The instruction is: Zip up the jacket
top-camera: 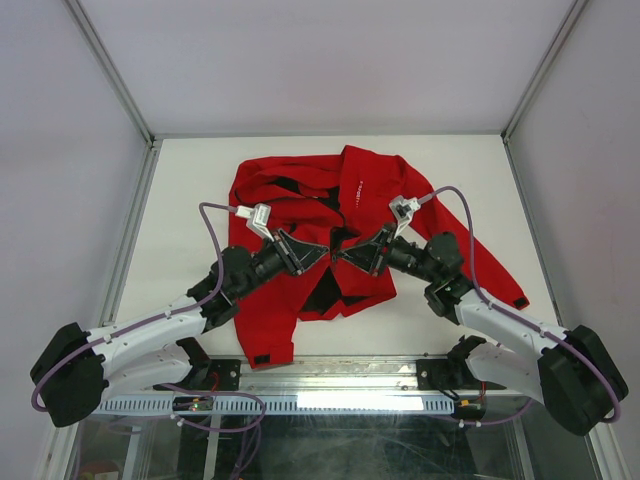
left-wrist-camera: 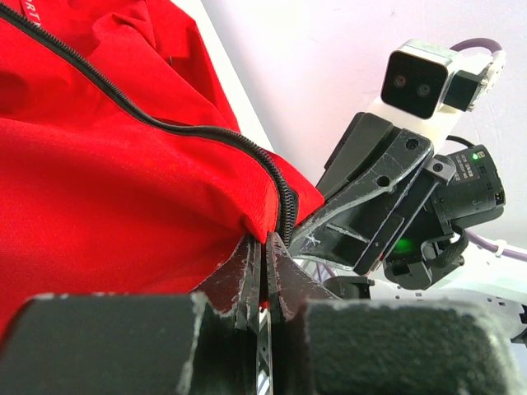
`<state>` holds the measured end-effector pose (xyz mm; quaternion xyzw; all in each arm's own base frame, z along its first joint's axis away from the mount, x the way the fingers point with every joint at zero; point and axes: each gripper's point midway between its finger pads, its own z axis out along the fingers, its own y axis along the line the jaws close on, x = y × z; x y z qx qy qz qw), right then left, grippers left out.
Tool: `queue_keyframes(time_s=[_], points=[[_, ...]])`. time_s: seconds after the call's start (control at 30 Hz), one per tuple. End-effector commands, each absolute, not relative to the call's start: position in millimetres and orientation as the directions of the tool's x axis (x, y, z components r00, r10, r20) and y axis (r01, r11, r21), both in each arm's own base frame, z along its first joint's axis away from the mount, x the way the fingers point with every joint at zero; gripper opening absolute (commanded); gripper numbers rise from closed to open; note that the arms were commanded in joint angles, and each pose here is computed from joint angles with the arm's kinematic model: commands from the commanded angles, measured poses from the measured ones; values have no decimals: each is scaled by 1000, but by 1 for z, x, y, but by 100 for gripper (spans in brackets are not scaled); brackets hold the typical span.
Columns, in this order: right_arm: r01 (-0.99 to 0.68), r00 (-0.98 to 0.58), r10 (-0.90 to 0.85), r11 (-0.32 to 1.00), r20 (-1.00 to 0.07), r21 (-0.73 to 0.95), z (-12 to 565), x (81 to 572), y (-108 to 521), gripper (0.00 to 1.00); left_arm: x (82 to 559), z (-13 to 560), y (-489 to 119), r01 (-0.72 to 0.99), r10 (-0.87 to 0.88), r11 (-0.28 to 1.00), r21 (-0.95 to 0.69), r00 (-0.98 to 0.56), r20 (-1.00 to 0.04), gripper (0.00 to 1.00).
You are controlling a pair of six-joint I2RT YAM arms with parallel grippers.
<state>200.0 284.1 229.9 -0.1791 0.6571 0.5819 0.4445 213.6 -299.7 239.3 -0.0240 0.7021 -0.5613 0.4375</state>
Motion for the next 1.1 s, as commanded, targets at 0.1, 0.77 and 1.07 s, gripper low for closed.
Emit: queue_keyframes(time_s=[0.1, 0.77, 1.07], points=[[-798, -447, 350, 259, -823, 544, 268, 208, 285, 0, 213, 272, -304, 506, -554, 330, -797, -579, -598, 0], [-702, -529, 335, 344, -780, 624, 260, 224, 286, 0, 213, 252, -298, 436, -538, 490, -755, -530, -655, 0], [-706, -548, 327, 313, -770, 635, 253, 217, 288, 0, 205, 258, -298, 414, -602, 382, -826, -568, -562, 14]])
